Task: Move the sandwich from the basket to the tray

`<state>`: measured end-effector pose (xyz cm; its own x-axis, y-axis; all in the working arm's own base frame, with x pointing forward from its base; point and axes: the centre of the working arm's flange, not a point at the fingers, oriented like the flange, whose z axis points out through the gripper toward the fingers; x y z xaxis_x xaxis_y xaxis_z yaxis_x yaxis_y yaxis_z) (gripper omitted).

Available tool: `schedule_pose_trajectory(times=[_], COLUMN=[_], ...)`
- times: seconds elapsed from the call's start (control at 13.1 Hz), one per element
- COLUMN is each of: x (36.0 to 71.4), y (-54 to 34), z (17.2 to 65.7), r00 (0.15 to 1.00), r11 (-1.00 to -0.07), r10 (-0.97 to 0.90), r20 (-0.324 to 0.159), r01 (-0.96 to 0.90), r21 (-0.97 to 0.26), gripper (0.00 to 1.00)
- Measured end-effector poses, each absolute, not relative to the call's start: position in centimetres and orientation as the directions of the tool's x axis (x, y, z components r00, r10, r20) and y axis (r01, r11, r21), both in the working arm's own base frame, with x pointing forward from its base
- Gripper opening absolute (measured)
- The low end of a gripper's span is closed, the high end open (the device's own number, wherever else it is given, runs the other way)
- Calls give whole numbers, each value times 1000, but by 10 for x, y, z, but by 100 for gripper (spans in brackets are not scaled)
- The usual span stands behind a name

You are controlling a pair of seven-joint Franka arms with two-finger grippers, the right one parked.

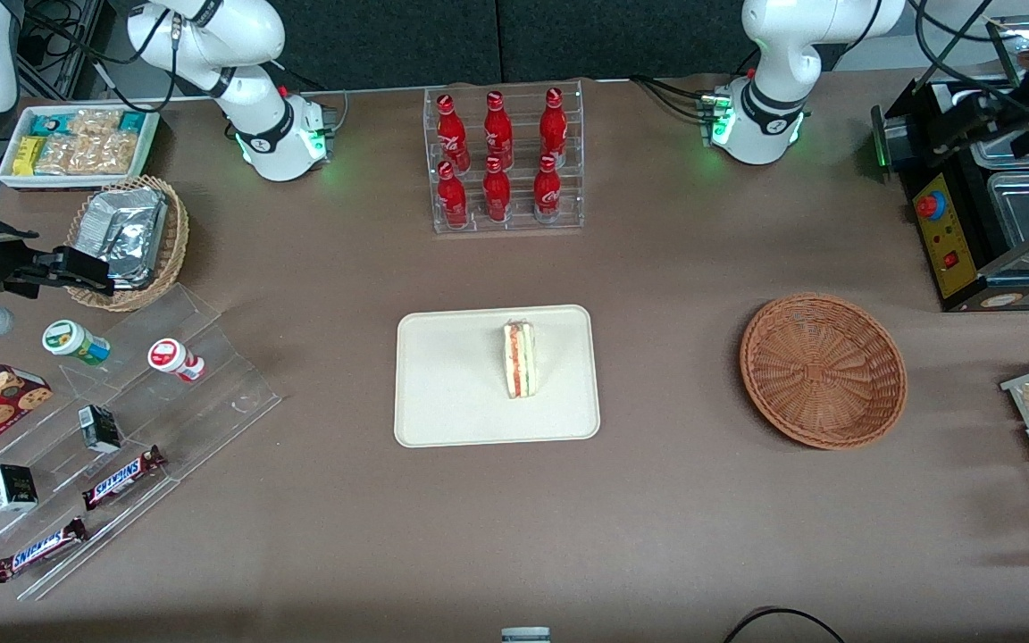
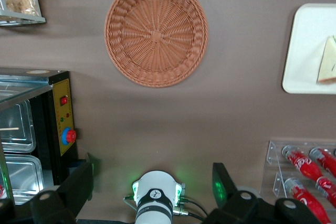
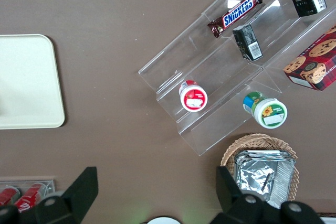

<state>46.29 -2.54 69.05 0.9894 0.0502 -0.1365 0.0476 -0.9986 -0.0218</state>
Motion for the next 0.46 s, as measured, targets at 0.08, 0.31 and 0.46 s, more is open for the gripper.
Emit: schedule_pose_trajectory(times=[0.08, 0.31, 0.46], x=[459, 458, 458], y=[-31, -28, -21], z=[689, 685, 688], r00=[990, 988, 989], r11=[-999, -999, -998], r10=[39, 43, 56], r20=[-139, -147, -139], r01=[37, 41, 55], r21=[-19, -11, -8], gripper=[100, 100, 100])
